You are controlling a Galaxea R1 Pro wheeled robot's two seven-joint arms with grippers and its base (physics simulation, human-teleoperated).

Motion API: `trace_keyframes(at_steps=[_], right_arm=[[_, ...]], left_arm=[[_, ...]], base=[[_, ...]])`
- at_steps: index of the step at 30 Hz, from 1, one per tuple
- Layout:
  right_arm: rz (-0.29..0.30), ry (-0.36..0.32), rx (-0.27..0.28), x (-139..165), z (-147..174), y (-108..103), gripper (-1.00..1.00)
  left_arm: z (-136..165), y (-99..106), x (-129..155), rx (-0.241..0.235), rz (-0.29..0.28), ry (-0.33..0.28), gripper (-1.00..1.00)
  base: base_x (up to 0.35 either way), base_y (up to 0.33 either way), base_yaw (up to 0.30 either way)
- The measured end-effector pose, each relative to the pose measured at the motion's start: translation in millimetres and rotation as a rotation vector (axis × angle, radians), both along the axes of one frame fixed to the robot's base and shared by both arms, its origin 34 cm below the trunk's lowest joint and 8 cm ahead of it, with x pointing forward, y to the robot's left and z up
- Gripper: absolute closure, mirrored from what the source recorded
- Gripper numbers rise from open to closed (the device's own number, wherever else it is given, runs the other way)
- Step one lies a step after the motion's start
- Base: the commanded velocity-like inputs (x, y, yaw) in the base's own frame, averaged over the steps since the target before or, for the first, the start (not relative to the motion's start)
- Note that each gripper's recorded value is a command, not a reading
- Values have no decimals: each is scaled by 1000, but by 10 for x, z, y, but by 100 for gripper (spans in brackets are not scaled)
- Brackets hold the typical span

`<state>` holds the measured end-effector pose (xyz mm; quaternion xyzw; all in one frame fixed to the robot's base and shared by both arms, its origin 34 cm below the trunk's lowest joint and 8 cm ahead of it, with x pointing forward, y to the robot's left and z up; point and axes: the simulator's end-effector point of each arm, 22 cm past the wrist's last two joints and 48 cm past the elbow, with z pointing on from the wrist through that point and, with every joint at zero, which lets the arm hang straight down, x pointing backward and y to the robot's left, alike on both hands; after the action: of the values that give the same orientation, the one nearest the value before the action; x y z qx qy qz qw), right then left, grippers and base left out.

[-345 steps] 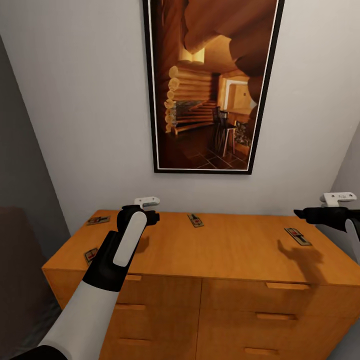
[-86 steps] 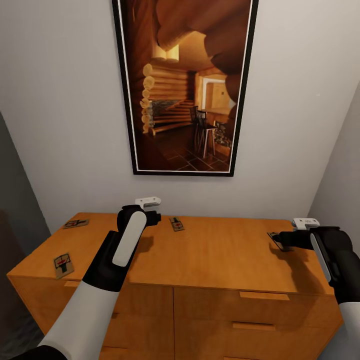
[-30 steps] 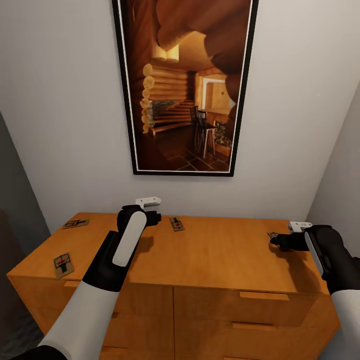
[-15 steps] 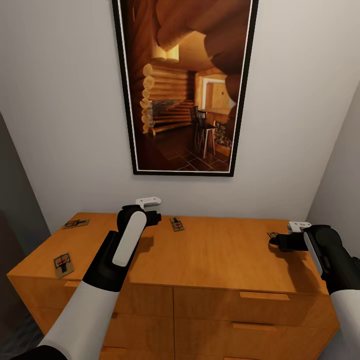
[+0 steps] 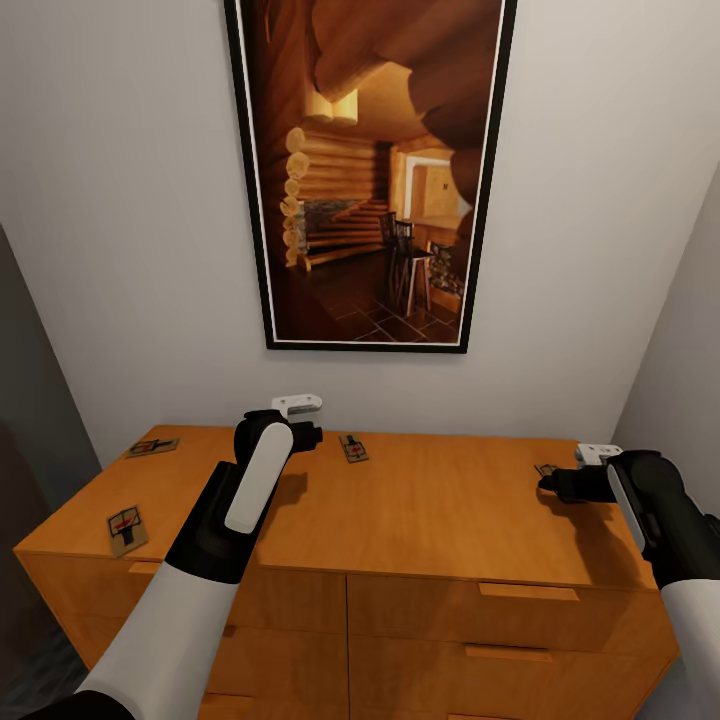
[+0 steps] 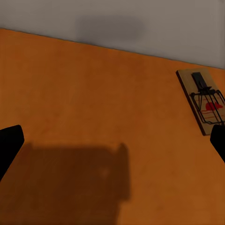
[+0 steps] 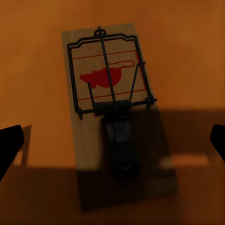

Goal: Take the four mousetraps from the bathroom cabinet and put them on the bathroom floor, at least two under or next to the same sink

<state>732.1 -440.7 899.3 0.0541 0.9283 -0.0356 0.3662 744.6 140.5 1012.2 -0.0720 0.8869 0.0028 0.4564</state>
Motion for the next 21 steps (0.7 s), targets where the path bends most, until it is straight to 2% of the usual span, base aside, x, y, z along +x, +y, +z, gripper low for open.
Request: trace_keyframes(at_steps=[21], right_arm=[[-6,4,-8,-9,-10,-37,100]], left_arm=[[2,0,-2,0,0,0,-100]], base=[[0,0,0]])
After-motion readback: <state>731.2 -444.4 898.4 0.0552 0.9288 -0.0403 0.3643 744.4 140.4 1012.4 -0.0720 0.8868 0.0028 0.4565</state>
